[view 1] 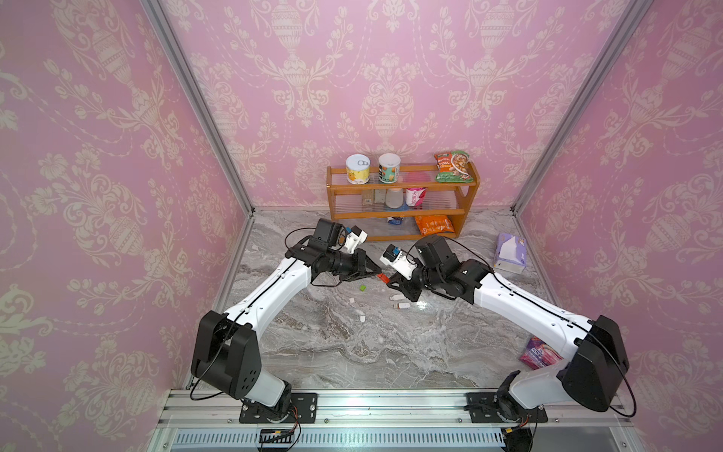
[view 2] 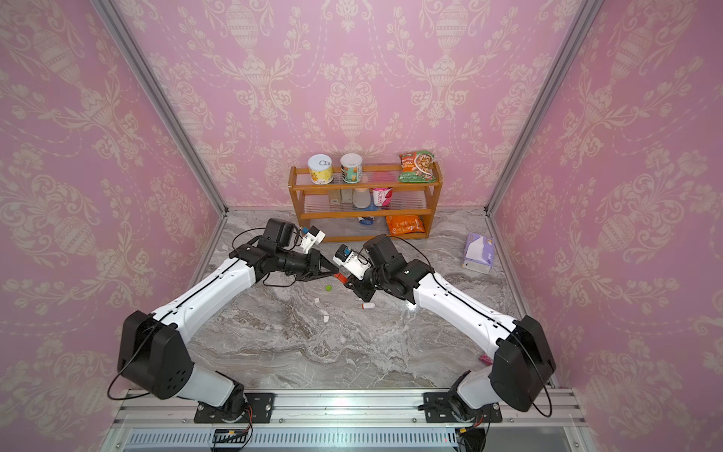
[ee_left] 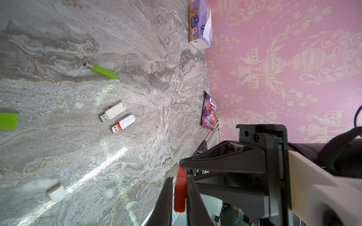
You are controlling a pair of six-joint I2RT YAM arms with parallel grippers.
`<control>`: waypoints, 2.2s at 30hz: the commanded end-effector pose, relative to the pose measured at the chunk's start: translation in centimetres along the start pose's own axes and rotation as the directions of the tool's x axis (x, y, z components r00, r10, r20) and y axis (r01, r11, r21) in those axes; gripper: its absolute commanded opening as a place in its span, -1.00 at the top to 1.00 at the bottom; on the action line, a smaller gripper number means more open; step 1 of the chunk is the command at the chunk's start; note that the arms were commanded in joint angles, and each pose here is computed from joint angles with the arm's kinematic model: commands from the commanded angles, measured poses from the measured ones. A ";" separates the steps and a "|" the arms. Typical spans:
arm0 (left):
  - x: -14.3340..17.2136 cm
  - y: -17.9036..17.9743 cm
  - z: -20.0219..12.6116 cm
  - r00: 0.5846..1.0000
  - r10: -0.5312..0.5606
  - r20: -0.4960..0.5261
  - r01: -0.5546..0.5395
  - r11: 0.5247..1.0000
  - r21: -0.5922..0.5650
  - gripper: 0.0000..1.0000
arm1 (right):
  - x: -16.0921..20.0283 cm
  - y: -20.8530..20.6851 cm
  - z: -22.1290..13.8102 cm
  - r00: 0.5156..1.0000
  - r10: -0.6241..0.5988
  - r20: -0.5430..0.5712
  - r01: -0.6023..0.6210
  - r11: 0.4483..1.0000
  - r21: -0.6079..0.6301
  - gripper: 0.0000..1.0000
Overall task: Close the usb drive cover
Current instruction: Close the cover of the USB drive, then place the USB drive at the center of the board.
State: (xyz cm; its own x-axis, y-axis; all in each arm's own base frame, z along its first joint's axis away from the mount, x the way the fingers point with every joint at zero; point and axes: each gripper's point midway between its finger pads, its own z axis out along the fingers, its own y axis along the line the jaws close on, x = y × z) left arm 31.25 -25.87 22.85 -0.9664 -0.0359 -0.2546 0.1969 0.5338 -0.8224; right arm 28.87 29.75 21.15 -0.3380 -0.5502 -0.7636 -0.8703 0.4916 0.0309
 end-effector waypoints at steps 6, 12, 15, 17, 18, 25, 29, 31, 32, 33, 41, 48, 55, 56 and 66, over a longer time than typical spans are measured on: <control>-7.4 -2.0 -5.7 0.955 -0.025 0.297 0.020 1.000 0.018 -0.20 | -0.7 1.1 0.2 0.999 0.036 0.029 -0.033 0.997 -0.075 1.00; -8.5 0.7 -11.0 0.878 0.003 0.479 0.083 0.984 -0.158 -0.29 | 3.2 -3.0 1.2 0.980 0.177 -0.094 -0.163 0.976 0.142 1.00; -7.5 2.2 -12.5 0.850 0.024 0.526 0.121 0.964 -0.238 -0.42 | 6.7 -6.5 1.3 0.925 0.345 -0.156 -0.292 0.913 0.285 1.00; -6.7 3.0 -12.6 0.847 0.009 0.531 0.147 0.957 -0.251 -0.97 | 8.2 -8.1 1.4 0.884 0.445 -0.146 -0.386 0.869 0.311 1.00; -6.4 3.4 -12.5 0.847 -0.006 0.531 0.161 0.956 -0.247 -0.99 | 8.9 -8.8 1.5 0.863 0.486 -0.139 -0.424 0.845 0.325 1.00; -4.5 5.3 -10.7 0.864 -0.079 0.497 0.202 0.959 -0.199 -0.97 | 13.0 -14.1 0.5 0.713 0.681 -0.166 -0.545 0.687 0.480 1.00; -3.7 5.9 -10.0 0.880 -0.089 0.466 0.205 0.957 -0.204 -0.95 | 14.4 -15.7 0.6 0.667 0.723 -0.183 -0.561 0.648 0.515 1.00; -3.5 6.1 -10.0 0.883 -0.089 0.462 0.206 0.956 -0.209 -0.95 | 15.1 -16.5 0.8 0.650 0.740 -0.176 -0.570 0.627 0.532 1.00; -3.5 6.0 -9.9 0.885 -0.086 0.458 0.201 0.957 -0.208 -0.95 | 15.3 -16.9 1.0 0.639 0.751 -0.168 -0.584 0.615 0.530 1.00; -3.5 5.9 -9.9 0.888 -0.081 0.454 0.193 0.959 -0.207 -0.95 | 15.5 -17.4 1.2 0.626 0.764 -0.157 -0.599 0.600 0.530 1.00; -3.3 5.8 -10.0 0.907 -0.055 0.418 0.169 0.956 -0.240 -0.95 | 16.9 -19.4 4.3 0.570 0.804 -0.168 -0.631 0.559 0.537 0.86; -2.7 6.1 -10.1 0.900 -0.074 0.430 0.190 0.954 -0.234 -0.95 | 18.3 -19.5 5.5 0.543 0.821 -0.179 -0.637 0.541 0.550 0.75; -2.9 6.4 -9.8 0.902 -0.084 0.423 0.198 0.952 -0.233 -0.95 | 18.9 -19.4 5.4 0.537 0.822 -0.192 -0.626 0.540 0.563 0.41; -3.0 6.4 -9.7 0.903 -0.085 0.420 0.198 0.952 -0.232 -0.95 | 18.9 -19.4 5.3 0.538 0.821 -0.191 -0.625 0.541 0.562 0.36; -3.2 7.0 -9.5 0.905 -0.105 0.412 0.224 0.942 -0.252 -0.94 | 11.9 -18.2 0.6 0.694 0.719 -0.041 -0.614 0.620 0.489 0.11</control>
State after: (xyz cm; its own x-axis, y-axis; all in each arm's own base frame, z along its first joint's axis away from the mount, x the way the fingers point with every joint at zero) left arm 34.20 -14.32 22.65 -0.8204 -0.4414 -0.3635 -0.0626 0.7012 -0.7102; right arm 40.59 13.61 6.06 -0.9384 -0.0264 -0.3446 -0.0848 0.9842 0.1555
